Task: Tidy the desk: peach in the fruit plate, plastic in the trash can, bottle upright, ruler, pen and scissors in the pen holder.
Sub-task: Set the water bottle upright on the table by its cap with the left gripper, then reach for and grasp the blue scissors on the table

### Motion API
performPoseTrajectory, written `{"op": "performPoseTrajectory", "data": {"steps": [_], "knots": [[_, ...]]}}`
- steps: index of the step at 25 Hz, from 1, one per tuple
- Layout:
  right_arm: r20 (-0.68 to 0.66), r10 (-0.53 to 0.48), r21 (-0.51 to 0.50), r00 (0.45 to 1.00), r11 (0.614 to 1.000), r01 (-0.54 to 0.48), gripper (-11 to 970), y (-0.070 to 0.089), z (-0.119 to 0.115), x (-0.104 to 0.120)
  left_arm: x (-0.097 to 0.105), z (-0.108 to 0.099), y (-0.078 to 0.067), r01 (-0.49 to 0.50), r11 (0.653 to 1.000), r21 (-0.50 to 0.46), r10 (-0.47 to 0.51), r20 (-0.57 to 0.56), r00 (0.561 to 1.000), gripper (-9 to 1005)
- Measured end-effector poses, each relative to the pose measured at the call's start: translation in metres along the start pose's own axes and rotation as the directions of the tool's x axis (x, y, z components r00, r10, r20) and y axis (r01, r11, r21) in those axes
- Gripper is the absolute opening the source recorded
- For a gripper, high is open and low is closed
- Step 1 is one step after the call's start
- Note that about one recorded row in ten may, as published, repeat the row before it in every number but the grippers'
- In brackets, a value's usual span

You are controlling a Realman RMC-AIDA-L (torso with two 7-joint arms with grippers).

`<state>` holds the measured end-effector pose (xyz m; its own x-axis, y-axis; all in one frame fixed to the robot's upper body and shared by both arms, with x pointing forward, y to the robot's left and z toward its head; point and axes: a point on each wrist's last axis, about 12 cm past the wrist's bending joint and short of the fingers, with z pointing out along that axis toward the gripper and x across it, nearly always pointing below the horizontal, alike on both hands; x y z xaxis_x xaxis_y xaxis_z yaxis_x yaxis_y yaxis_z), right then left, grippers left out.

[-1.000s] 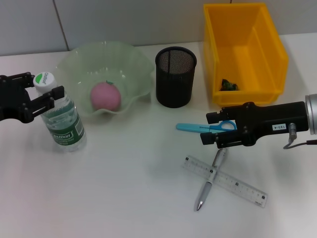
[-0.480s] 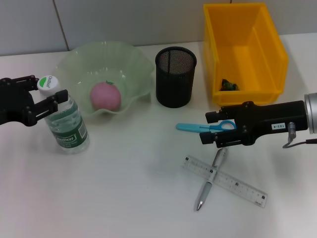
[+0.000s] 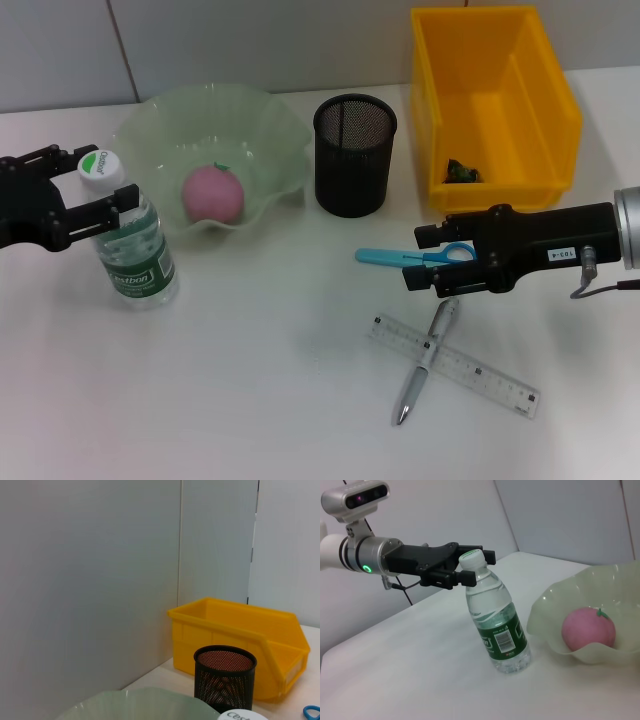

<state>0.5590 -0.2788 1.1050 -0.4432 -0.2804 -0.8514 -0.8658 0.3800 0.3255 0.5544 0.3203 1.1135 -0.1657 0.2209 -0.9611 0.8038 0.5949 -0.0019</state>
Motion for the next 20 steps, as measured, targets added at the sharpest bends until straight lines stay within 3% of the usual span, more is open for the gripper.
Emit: {"op": "performPoseTrajectory", "data": {"steps": [5,12,20], "knots": [[0.000,0.001,0.000,1.000,1.000,-0.001,741,0.000,0.000,0.000,0.000,0.000,0.000,0.001,1.000,-0.001,-0.001,0.001,1.000,815],[0.004,0.005,0.003,1.000,1.000,-0.005,741,0.000,-0.001,0.002,0.000,-0.003,0.000,0.000,1.000,-0.001,0.000,0.004,1.000,850],[0.011,0.012,0.008,1.000,1.000,-0.012,740,0.000,-0.003,0.003,-0.016,-0.033,0.003,0.019,1.000,-0.010,-0.018,0.089,0.996,869]]}}
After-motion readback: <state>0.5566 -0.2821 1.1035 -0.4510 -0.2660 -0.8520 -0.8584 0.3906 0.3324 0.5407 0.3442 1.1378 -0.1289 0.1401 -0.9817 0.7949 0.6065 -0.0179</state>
